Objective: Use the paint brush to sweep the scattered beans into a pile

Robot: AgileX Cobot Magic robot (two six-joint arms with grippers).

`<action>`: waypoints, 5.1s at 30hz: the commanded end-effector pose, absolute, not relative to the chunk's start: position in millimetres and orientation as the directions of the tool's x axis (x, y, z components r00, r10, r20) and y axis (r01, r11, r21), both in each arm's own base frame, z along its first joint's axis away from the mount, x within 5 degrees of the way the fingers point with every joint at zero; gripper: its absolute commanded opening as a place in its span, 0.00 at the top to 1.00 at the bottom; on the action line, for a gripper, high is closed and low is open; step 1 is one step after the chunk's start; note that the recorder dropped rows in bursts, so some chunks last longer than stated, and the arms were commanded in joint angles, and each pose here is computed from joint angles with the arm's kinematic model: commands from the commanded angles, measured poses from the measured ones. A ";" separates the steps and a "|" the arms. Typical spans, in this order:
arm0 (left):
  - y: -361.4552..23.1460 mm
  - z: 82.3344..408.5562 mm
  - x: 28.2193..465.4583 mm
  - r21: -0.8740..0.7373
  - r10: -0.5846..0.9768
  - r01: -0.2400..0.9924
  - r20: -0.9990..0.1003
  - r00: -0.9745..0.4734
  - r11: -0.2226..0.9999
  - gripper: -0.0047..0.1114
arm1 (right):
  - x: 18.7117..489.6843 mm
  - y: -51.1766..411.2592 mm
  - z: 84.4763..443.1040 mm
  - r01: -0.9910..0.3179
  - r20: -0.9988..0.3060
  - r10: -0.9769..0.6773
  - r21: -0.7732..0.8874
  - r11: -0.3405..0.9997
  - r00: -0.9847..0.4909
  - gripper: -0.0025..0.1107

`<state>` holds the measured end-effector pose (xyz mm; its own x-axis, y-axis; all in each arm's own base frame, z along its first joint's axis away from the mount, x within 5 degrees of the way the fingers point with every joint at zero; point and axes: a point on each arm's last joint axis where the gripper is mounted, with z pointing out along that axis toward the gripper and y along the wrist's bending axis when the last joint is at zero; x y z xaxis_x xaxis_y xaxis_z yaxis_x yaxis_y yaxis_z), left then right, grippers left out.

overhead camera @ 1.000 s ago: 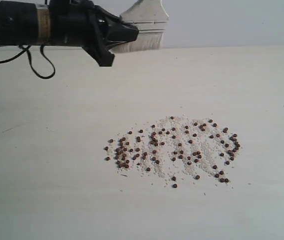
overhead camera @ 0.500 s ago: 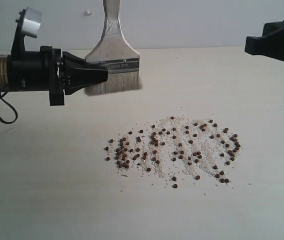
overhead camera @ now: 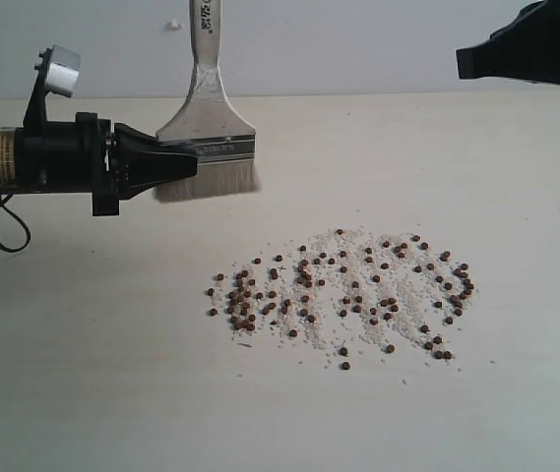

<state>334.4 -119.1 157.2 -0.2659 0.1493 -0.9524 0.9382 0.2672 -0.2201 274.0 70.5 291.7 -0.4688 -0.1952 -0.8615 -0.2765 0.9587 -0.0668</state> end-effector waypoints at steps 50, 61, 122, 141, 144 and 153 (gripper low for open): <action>-118.2 165.5 324.8 -0.144 0.223 0.973 -0.957 -0.183 0.182 0.96 | 278.3 71.5 299.8 -0.261 -0.902 -0.142 -0.033 0.965 -0.408 0.98; -118.2 165.4 324.7 -0.139 0.225 0.974 -0.958 -0.178 0.179 0.96 | 284.2 73.1 292.1 -0.255 -0.896 -0.129 -0.019 0.967 -0.424 0.98; -99.4 155.5 335.8 -0.187 0.181 0.946 -0.954 -0.239 0.266 0.96 | 353.8 99.4 216.0 -0.784 -0.885 0.011 0.419 0.459 -0.466 0.98; -102.3 152.9 335.7 -0.188 0.179 0.947 -0.954 -0.239 0.261 0.96 | 366.0 198.5 245.4 -0.654 -0.845 -0.013 0.404 0.639 -0.535 0.98; -102.3 152.9 335.7 -0.186 0.180 0.947 -0.955 -0.237 0.261 0.96 | 362.9 206.5 247.4 -0.654 -0.837 -0.006 0.422 0.628 -0.547 0.98; -102.3 153.1 336.0 -0.186 0.177 0.946 -0.955 -0.237 0.264 0.96 | 357.9 216.6 249.9 -0.645 -0.811 0.021 0.480 0.595 -0.584 0.98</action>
